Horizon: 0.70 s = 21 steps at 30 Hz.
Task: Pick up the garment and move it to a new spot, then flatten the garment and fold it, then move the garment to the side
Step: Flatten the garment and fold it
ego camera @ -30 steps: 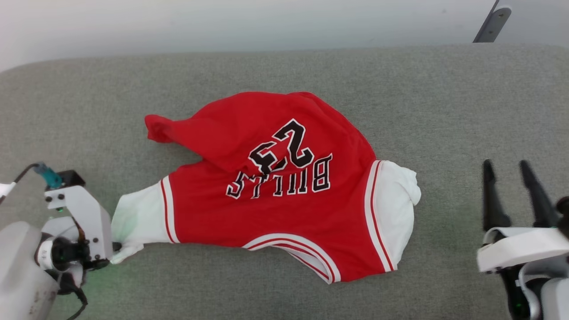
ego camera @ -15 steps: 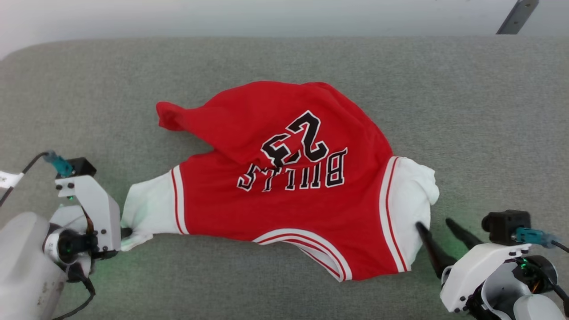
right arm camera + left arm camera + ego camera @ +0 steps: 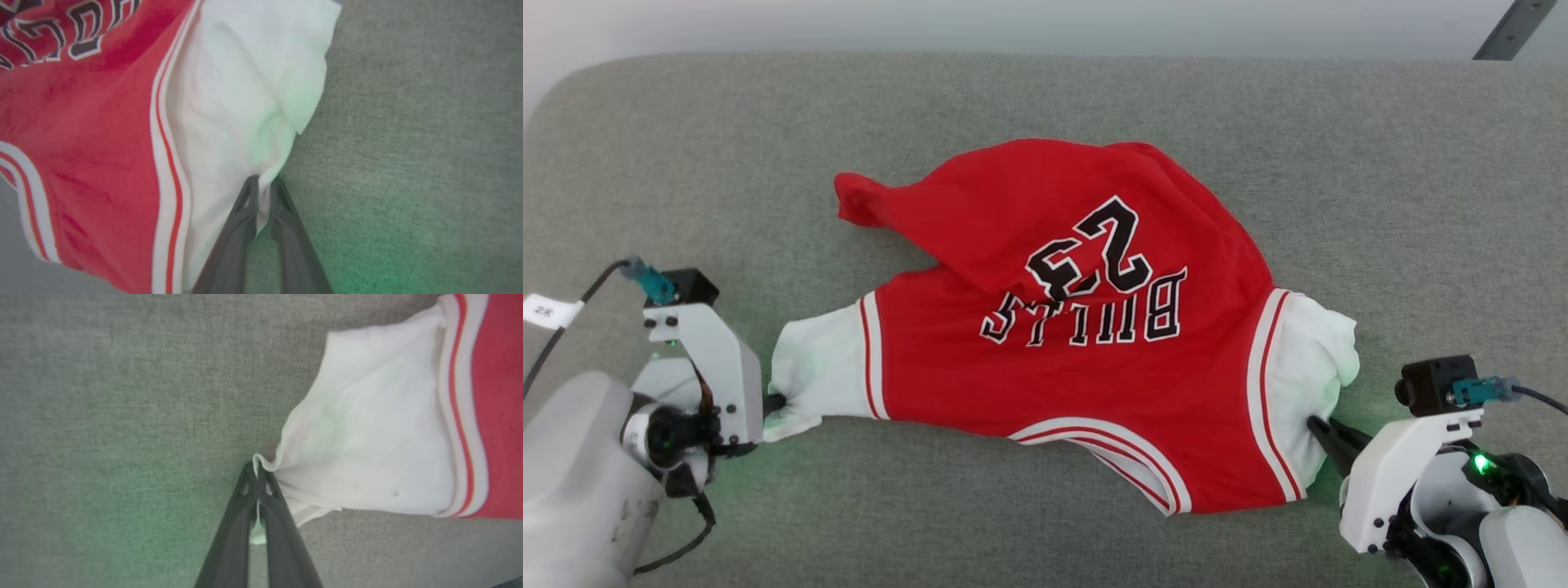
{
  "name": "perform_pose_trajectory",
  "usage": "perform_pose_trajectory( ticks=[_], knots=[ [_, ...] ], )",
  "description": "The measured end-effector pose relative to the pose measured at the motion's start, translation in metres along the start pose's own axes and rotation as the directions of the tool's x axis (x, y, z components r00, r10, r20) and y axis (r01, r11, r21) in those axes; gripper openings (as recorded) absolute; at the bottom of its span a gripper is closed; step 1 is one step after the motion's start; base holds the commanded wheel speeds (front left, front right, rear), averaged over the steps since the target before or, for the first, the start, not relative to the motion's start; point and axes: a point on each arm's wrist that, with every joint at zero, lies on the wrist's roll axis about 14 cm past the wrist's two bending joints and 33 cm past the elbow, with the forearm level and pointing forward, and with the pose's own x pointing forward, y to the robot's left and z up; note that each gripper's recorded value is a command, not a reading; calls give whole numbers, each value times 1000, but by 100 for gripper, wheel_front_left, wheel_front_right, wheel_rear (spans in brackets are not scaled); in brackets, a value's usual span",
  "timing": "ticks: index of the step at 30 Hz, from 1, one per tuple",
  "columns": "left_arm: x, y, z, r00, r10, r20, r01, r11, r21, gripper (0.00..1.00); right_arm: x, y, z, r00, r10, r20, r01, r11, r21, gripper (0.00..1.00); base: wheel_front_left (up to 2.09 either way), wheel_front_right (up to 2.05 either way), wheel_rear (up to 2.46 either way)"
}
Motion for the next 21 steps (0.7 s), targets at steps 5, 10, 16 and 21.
perform_pose_trajectory(
  ticks=[5, 10, 16, 21],
  knots=[
    [-11, -6, 20, 997, -10, 73, 9, 1000, 19, 0, -3, 4, 27, 998, 14, 59, -15, 1000, 14, 0, 0, 0, 0],
    [-45, -25, 67, 975, -49, 216, 32, 996, 79, 0, -22, 19, 95, 972, 74, 222, -78, 997, 12, 0, 0, 0, 0],
    [-113, -56, 131, 904, -105, 414, 38, 985, 166, 0, -61, 41, 185, 892, 144, 428, -135, 990, -53, 0, 0, 0, 0],
    [-178, -78, 175, 807, -133, 575, 0, 975, 224, 0, -102, 65, 253, 792, 197, 578, -142, 980, -140, 0, 0, 0, 0]
  ],
)
